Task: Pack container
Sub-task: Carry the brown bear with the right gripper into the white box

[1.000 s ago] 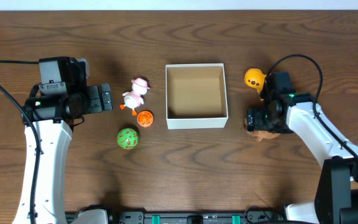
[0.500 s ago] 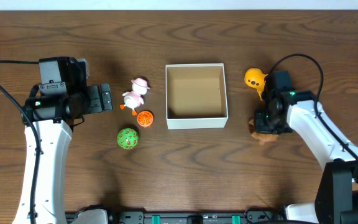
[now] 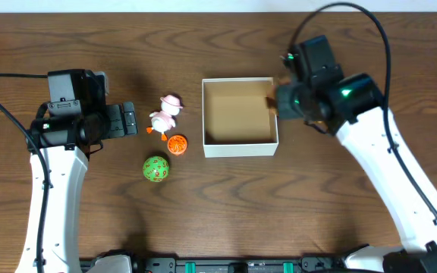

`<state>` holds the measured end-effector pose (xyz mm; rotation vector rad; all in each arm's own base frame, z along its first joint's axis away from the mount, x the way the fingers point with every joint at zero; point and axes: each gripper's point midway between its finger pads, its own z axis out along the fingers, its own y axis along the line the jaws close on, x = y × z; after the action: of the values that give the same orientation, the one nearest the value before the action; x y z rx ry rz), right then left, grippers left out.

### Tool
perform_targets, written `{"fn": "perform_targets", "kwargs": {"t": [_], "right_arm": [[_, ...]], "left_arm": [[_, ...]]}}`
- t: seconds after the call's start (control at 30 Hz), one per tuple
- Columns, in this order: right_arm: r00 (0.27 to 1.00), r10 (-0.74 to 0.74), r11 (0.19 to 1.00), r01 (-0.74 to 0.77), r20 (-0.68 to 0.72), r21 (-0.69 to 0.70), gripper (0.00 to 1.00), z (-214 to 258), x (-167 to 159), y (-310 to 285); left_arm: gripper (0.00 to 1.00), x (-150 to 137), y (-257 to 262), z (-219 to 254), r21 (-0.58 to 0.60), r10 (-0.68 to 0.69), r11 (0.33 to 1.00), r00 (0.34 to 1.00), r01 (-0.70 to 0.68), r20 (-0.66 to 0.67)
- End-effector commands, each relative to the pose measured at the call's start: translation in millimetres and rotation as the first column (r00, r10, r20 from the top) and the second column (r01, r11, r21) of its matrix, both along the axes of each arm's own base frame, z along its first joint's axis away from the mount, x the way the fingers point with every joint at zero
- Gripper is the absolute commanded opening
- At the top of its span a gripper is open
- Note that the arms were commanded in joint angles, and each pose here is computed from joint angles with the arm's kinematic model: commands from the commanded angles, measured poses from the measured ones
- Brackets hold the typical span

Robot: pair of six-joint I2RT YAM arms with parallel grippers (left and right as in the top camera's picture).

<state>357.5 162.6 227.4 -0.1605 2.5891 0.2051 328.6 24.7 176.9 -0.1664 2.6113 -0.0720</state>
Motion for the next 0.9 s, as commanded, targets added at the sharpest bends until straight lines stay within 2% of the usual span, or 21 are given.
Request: {"fn": "perform_targets", "kwargs": {"t": [0.0,0.17,0.53,0.8,0.87], "right_arm": [[0.996,-0.062,0.996,0.058,0.059,0.063,0.01,14.5,4.8,21.8],[0.994,-0.092,0.991,0.086,0.052,0.099,0.01,-6.5,19.5,54.0],[0.997,-0.015,1.0,0.017,-0.076,0.017,0.01,-116.0,34.9,111.5],[0.995,-0.037,0.999,0.037,-0.096,-0.004,0.01,-141.3,40.5,114.1],[0.995,-0.042,0.999,0.041,-0.087,-0.008,0.05,-140.6,42.2,113.2]], "left_arm": [[0.98,3.5,0.7,5.2,0.003,-0.011,1.0,1.0,0.011,0.014],[0.98,3.5,0.7,5.2,0.003,-0.011,1.0,1.0,0.011,0.014],[0.98,3.5,0.7,5.2,0.003,-0.011,1.0,1.0,0.011,0.014],[0.98,3.5,0.7,5.2,0.003,-0.011,1.0,1.0,0.011,0.014],[0.98,3.5,0.7,5.2,0.003,-0.011,1.0,1.0,0.011,0.014]]}}
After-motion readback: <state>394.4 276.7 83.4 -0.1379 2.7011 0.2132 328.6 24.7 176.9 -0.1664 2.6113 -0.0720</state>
